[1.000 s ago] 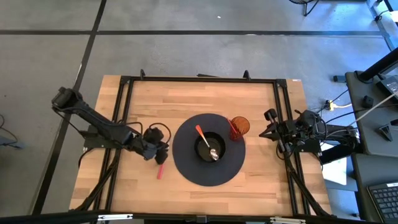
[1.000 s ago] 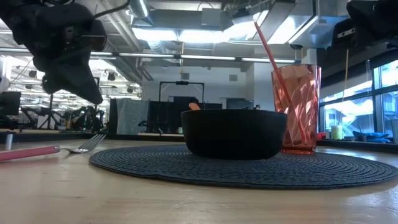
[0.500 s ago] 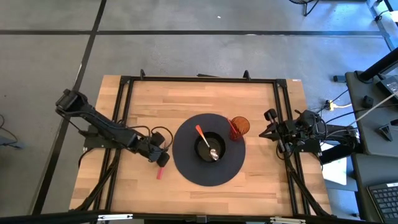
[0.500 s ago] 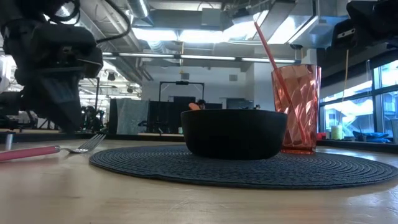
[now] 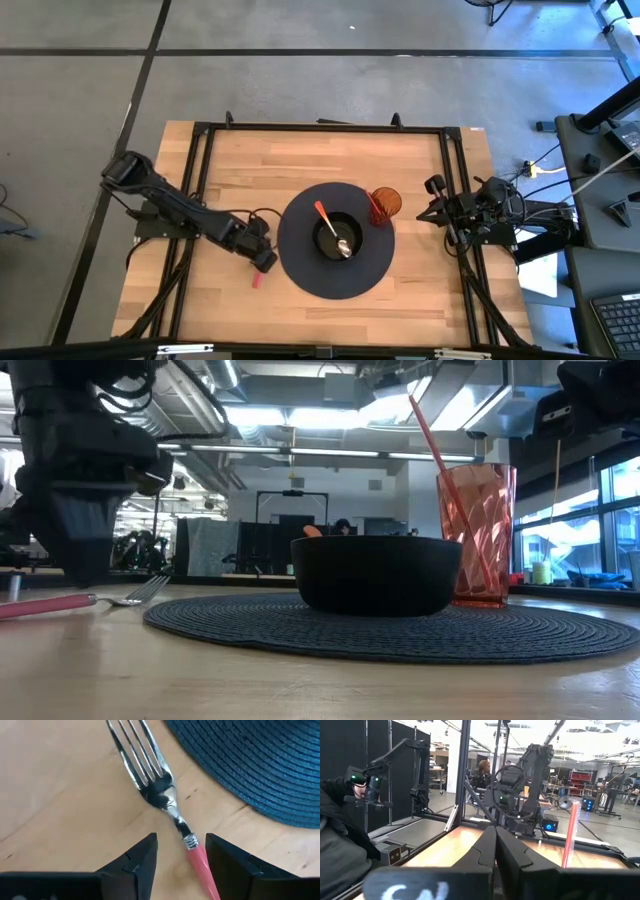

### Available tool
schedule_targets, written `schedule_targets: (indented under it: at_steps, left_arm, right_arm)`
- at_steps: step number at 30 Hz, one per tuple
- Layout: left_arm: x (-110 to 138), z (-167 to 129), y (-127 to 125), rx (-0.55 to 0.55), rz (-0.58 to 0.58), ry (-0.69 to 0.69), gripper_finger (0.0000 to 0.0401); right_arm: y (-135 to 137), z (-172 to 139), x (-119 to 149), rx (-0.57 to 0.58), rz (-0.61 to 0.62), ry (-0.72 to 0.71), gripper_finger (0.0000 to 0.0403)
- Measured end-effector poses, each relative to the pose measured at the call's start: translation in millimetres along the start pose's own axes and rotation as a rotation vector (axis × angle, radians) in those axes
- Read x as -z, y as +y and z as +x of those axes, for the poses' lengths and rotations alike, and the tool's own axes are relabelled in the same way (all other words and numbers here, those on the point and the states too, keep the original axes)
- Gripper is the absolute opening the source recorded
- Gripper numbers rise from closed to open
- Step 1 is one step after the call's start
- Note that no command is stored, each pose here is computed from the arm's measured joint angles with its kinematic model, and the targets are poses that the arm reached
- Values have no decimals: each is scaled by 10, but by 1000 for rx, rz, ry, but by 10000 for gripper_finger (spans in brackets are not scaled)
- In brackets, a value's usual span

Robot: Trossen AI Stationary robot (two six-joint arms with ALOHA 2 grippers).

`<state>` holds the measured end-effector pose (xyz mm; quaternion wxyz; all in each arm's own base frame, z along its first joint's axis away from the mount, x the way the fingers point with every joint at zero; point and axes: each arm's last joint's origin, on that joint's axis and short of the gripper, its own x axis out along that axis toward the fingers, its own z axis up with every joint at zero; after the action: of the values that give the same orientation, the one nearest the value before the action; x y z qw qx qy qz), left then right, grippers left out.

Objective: Pick & Place Utensil
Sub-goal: Put the pink fork into the black bowl on the black mat

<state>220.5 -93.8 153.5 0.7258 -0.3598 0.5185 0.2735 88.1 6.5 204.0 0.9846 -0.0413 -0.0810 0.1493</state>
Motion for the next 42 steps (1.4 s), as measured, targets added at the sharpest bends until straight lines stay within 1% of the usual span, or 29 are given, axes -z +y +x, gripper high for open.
schedule_targets:
  at_steps: [8,12,15,22,29,32,38,40,42]
  left_arm:
    - [-51,145,-79,-32,18,77,160]
    - [-70,213,-82,-58,11,104,160]
    - [-68,252,-56,-93,26,117,155]
    - [-55,255,-6,-138,127,152,112]
    - [-50,255,13,-151,177,163,54]
    - [-49,255,14,-152,179,164,32]
    - [-53,246,6,-158,199,165,31]
    - [-59,191,-22,-205,229,160,31]
    - [-67,101,-42,-291,267,154,31]
  right_arm:
    - [0,0,3,0,2,3,10]
    - [0,0,3,0,0,3,10]
    - [0,0,4,0,0,4,10]
    - [0,0,5,0,0,5,10]
    - [0,0,5,-1,0,5,10]
    - [0,0,5,0,0,5,10]
    - [1,0,8,-1,0,8,10]
    - [1,0,8,-1,0,8,10]
    - [1,0,8,-1,0,8,10]
